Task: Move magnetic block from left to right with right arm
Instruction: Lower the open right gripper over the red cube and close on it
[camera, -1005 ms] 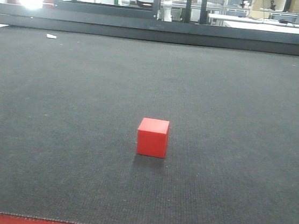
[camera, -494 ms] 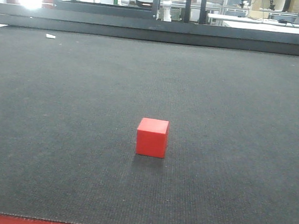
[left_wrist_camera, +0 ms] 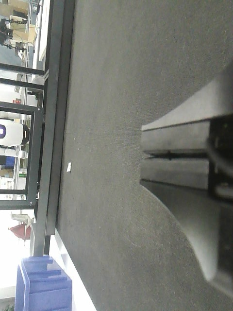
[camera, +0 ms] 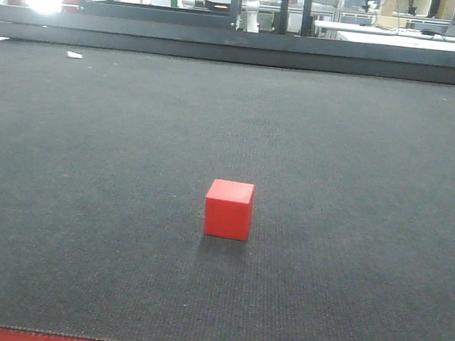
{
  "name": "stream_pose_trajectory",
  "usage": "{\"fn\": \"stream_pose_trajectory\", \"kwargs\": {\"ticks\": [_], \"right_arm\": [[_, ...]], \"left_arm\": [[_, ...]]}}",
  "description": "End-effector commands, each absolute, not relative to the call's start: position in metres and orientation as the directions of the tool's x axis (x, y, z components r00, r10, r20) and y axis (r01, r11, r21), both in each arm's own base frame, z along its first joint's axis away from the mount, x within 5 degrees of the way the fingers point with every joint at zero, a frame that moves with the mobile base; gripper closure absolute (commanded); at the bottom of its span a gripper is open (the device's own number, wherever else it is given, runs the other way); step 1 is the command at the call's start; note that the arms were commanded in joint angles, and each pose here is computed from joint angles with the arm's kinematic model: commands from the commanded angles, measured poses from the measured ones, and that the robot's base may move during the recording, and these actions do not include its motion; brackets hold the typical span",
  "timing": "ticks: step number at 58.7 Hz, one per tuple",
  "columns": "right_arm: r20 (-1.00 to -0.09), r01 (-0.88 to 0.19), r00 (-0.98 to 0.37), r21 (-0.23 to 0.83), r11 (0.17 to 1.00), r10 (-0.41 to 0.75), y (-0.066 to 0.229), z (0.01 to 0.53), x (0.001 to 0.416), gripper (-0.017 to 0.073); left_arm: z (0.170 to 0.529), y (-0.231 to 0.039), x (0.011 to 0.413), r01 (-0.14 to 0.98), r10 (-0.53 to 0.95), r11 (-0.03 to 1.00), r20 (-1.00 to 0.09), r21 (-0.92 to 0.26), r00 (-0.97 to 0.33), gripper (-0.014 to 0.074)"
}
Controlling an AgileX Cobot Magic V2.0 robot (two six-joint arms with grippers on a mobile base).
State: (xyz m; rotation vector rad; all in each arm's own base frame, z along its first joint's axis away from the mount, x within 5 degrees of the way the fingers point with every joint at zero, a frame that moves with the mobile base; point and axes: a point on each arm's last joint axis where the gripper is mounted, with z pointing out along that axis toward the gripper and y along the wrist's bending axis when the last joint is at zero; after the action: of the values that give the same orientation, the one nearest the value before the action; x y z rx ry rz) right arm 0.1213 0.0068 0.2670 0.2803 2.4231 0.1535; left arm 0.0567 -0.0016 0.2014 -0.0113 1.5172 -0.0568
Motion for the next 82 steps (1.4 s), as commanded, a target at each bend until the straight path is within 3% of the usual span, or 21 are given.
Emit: {"fn": "stream_pose_trajectory", "kwargs": {"ticks": [1,14,19,23,27,32,53,82], "right_arm": [[-0.648,0.114,-0.733,0.183,0.976,0.207,0.013,0.281,0.134,0.0501],[-0.560,0.076,-0.806,0.219,0.973,0.189,0.036,0.282,0.156,0.0468],[-0.539,0.084,-0.816,0.250,0.965,0.210,0.045,0.284,0.164,0.0350],[-0.509,0.108,-0.824,0.289,0.951,0.248,0.056,0.285,0.170,0.0176],[-0.449,0.175,-0.837,0.325,0.929,0.314,0.065,0.286,0.175,0.0027],[-0.361,0.263,-0.849,0.342,0.902,0.385,0.077,0.288,0.181,-0.0078],[-0.298,0.151,-0.922,0.309,0.939,0.247,0.156,0.291,0.226,-0.0061],[-0.223,0.089,-0.964,0.239,0.967,0.144,0.250,0.287,0.297,-0.0061]], "left_arm": [[0.208,-0.002,0.055,0.035,-0.051,0.998,-0.988,-0.047,0.146,0.0709],[0.208,-0.002,0.055,0.035,-0.051,0.998,-0.988,-0.047,0.146,0.0710],[0.208,-0.002,0.055,0.035,-0.051,0.998,-0.988,-0.047,0.146,0.0709],[0.208,-0.002,0.055,0.035,-0.051,0.998,-0.988,-0.047,0.146,0.0710],[0.208,-0.002,0.055,0.035,-0.051,0.998,-0.988,-0.047,0.146,0.0710],[0.208,-0.002,0.055,0.035,-0.051,0.998,-0.988,-0.047,0.146,0.0710],[0.208,-0.002,0.055,0.035,-0.051,0.998,-0.988,-0.047,0.146,0.0710],[0.208,-0.002,0.055,0.035,-0.051,0.998,-0.988,-0.047,0.146,0.0710]]}}
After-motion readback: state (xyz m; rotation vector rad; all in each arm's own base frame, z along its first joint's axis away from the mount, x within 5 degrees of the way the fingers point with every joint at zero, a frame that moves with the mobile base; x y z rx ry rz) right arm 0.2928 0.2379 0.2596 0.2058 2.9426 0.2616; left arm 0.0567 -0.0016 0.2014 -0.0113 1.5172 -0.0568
